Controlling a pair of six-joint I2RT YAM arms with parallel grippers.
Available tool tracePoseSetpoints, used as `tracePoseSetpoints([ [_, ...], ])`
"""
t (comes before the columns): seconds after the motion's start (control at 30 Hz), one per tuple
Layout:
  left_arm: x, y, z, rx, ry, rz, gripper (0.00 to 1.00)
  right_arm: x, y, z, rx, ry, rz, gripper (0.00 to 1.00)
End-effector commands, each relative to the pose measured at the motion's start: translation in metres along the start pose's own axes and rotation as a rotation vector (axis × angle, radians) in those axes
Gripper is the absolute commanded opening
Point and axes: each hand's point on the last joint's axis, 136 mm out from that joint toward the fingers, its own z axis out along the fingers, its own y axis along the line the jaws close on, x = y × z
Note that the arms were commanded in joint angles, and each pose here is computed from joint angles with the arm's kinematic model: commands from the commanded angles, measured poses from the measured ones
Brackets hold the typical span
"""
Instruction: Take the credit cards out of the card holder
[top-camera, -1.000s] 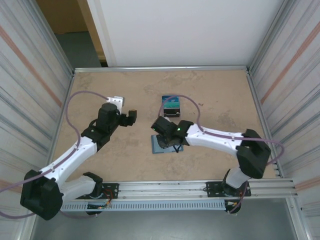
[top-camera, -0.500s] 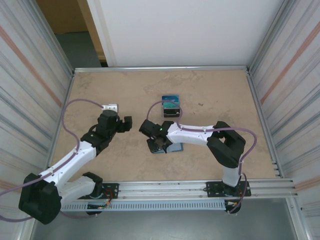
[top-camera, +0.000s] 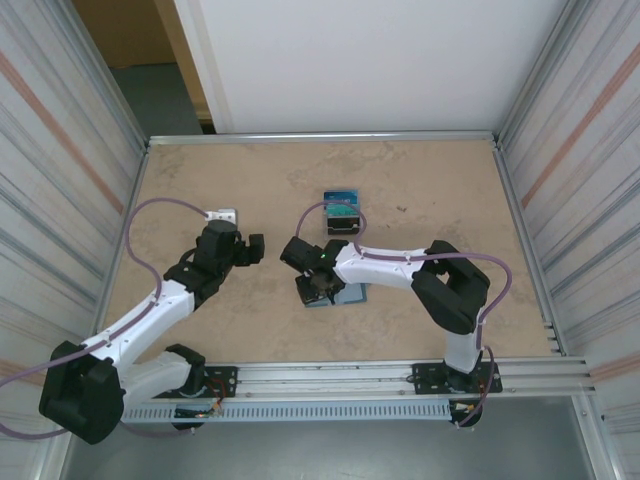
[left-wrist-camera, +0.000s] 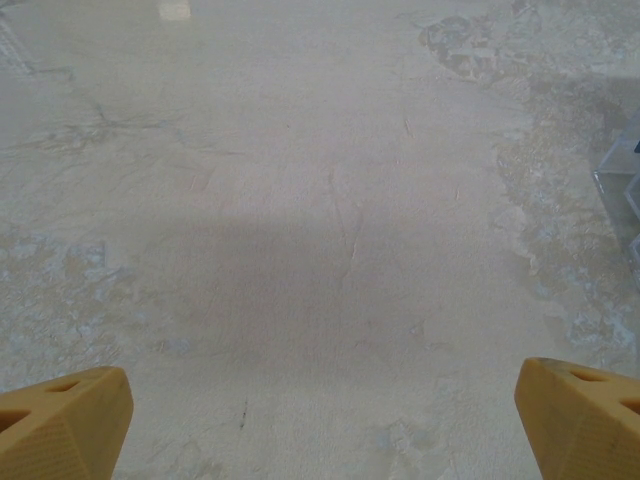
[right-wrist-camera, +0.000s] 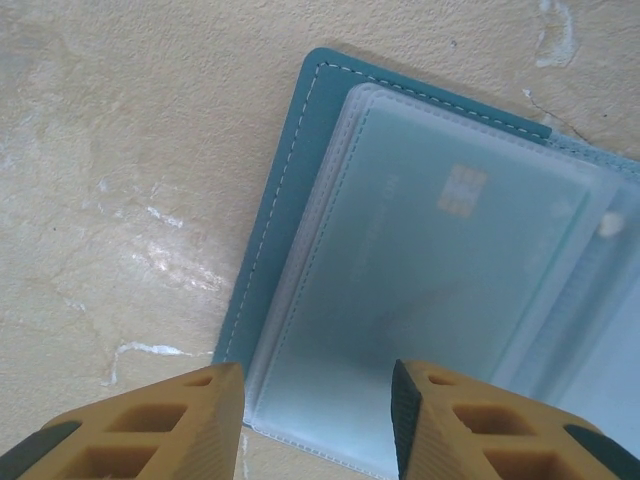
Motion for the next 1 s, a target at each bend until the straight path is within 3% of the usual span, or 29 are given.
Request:
tracePoseSetpoints([
  [0.0,-0.009,0.004,-0.001,-0.019,-0.012,-0.016,0.99,0.011,-0.009,0.011,0.042,0.043,-0.003,0.43],
  [0.23,-0.009,0.004,-0.001,-0.019,-0.008,-0.010,0.99,0.018,-0.018,0.020,0.095,0.067,-0.001,0.42],
  [0.57,-0.014,0.005,-0.003,-0.024,-0.017,-0.005,0.99,0.021,-0.024,0.024,0.120,0.069,0.014,0.31],
  [0.8,-0.021,-0.002,-0.010,0.018,-0.043,-0.002,0.99,0.008,-0.027,0.008,0.098,0.000,0.059,0.22],
  [0.97,-0.028,-0.008,-0.014,0.051,-0.061,-0.003,0.99,-0.001,-0.033,-0.003,0.098,-0.050,0.094,0.22],
])
